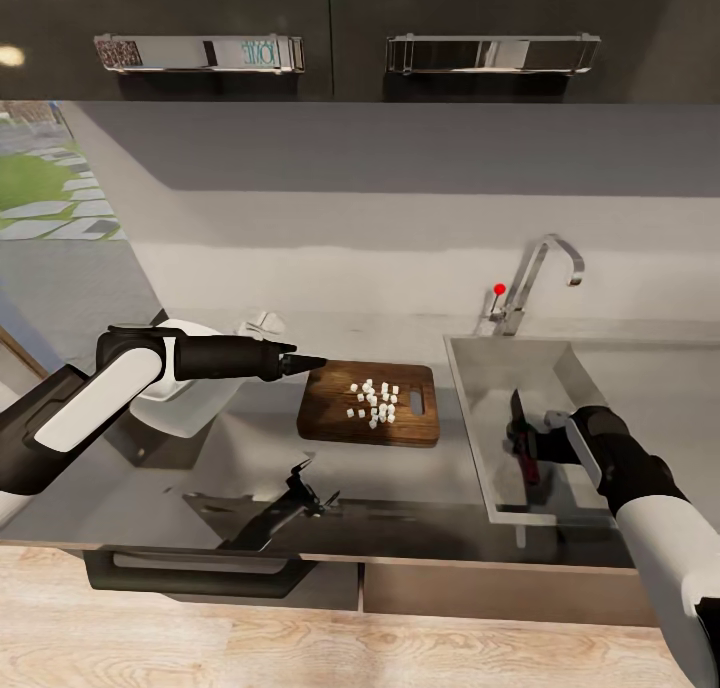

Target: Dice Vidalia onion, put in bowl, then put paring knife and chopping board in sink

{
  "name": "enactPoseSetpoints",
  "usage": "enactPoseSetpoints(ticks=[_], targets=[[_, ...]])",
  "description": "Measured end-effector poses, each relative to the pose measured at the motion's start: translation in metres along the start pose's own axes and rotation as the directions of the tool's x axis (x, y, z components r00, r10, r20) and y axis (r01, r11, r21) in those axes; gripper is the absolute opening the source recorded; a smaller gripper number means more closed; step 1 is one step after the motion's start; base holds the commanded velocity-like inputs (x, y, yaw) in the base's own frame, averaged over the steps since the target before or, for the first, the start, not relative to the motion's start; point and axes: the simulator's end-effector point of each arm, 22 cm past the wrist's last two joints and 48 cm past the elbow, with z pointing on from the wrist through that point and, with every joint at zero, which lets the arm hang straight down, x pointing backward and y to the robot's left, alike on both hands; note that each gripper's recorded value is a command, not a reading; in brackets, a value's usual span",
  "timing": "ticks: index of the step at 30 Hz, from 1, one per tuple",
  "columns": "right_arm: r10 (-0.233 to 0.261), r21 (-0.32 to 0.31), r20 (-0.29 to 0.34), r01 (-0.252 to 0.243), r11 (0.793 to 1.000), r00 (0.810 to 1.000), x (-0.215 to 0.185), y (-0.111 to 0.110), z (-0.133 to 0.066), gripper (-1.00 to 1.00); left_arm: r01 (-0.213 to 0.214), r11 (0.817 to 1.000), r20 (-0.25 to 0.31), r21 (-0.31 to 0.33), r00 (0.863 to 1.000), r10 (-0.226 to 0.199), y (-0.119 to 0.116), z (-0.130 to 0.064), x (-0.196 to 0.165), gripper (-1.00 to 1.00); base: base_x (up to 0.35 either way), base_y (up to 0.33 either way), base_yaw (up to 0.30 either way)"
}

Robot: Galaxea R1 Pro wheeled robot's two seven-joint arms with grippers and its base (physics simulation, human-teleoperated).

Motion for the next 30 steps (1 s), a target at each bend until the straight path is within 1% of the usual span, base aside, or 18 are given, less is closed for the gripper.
enactPoseSetpoints(ticks=[4, 5, 6, 7, 8, 9, 12, 13, 15, 16, 17, 20, 22, 25, 26, 27, 29, 30], targets=[[-0.005, -0.004, 0.029, 0.005, 1.0, 1.0, -0.01, 0.002, -0.006, 1.0, 0.0, 1.0, 0.0, 0.0, 1.0, 0.0, 0.0, 0.0, 0.0, 1.0, 0.0, 0.0, 0.0], [-0.011, -0.009, 0.08, 0.012, 1.0, 0.997, -0.029, 0.005, -0.018, 1.0, 0.0, 1.0, 0.0, 0.0, 1.0, 0.0, 0.0, 0.0, 0.0, 1.0, 0.0, 0.0, 0.0], [-0.005, -0.022, 0.154, 0.009, 1.0, 0.988, -0.054, 0.008, -0.037, 1.0, -0.001, 1.0, 0.001, 0.0, 1.0, 0.001, 0.0, 0.0, 0.0, 1.0, 0.0, 0.0, 0.0], [0.0, -0.028, 0.196, 0.006, 1.0, 0.981, -0.068, 0.008, -0.049, 1.0, 0.0, 1.0, 0.001, 0.0, 1.0, 0.0, 0.0, 0.0, 0.0, 1.0, 0.0, 0.0, 0.0], [0.005, -0.037, 0.247, 0.004, 0.999, 0.969, -0.084, 0.009, -0.064, 1.0, -0.001, 1.0, 0.001, 0.0, 1.0, 0.001, 0.0, 0.0, 0.0, 1.0, 0.0, 0.0, 0.0], [0.005, -0.038, 0.264, 0.005, 0.999, 0.964, -0.09, 0.009, -0.07, 1.0, 0.0, 1.0, 0.001, 0.0, 1.0, 0.0, 0.0, 0.0, 0.0, 1.0, 0.0, 0.0, 0.0], [0.001, -0.042, 0.338, 0.014, 0.999, 0.941, -0.112, 0.012, -0.098, 1.0, 0.0, 1.0, 0.001, 0.001, 1.0, 0.0, 0.0, 0.0, 0.0, 1.0, 0.0, 0.0, 0.0], [-0.004, -0.044, 0.379, 0.022, 0.999, 0.925, -0.124, 0.015, -0.116, 1.0, 0.001, 1.0, 0.0, 0.0, 1.0, -0.001, 0.001, 0.0, 0.0, 1.0, 0.0, 0.0, 0.0], [-0.003, -0.052, 0.403, 0.026, 0.998, 0.915, -0.131, 0.018, -0.126, 1.0, 0.003, 1.0, -0.002, -0.006, 1.0, -0.003, 0.003, -0.001, 0.001, 1.0, 0.0, 0.08, 0.0], [-0.003, -0.053, 0.407, 0.026, 0.998, 0.914, -0.132, 0.019, -0.127, 1.0, 0.004, 1.0, -0.002, -0.007, 1.0, -0.004, 0.004, -0.001, 0.001, 1.0, 0.0, 0.227, 0.0], [-0.002, -0.059, 0.425, 0.031, 0.998, 0.905, -0.136, 0.022, -0.135, 1.0, 0.003, 1.0, -0.002, -0.008, 1.0, -0.003, 0.004, -0.002, 0.001, 1.0, 0.0, 0.259, 0.0], [-0.005, -0.062, 0.449, 0.037, 0.997, 0.894, -0.143, 0.024, -0.145, 1.0, 0.002, 1.0, -0.002, -0.016, 1.0, -0.002, 0.007, -0.003, 0.001, 1.0, 0.0, 0.292, 0.0], [-0.005, -0.063, 0.454, 0.038, 0.997, 0.891, -0.144, 0.024, -0.147, 1.0, 0.001, 1.0, -0.003, -0.027, 1.0, -0.001, 0.011, -0.006, 0.001, 1.0, 0.0, 0.274, 0.0], [-0.005, -0.091, 0.461, 0.053, 0.994, 0.887, -0.145, 0.031, -0.149, 1.0, -0.001, 0.999, 0.0, -0.045, 1.0, 0.001, 0.018, -0.011, 0.0, 1.0, 0.0, 0.203, 0.0], [-0.006, -0.114, 0.461, 0.065, 0.991, 0.887, -0.144, 0.037, -0.15, 1.0, -0.002, 0.999, 0.011, -0.051, 1.0, 0.003, 0.02, -0.014, -0.003, 1.0, 0.0, 0.155, 0.0], [-0.006, -0.203, 0.46, 0.112, 0.973, 0.888, -0.141, 0.059, -0.153, 1.0, -0.007, 0.996, 0.061, -0.093, 0.998, 0.012, 0.035, -0.027, -0.018, 1.0, 0.0, 0.135, 0.0], [-0.008, -0.266, 0.469, 0.15, 0.952, 0.883, -0.139, 0.074, -0.157, 1.0, -0.006, 0.992, 0.101, -0.13, 0.995, 0.019, 0.046, -0.034, -0.028, 1.0, 0.0, 0.066, 0.0], [-0.009, -0.274, 0.473, 0.156, 0.949, 0.881, -0.14, 0.076, -0.157, 1.0, -0.005, 0.991, 0.107, -0.136, 0.994, 0.02, 0.048, -0.034, -0.029, 1.0, 0.0, 0.019, 0.0]])
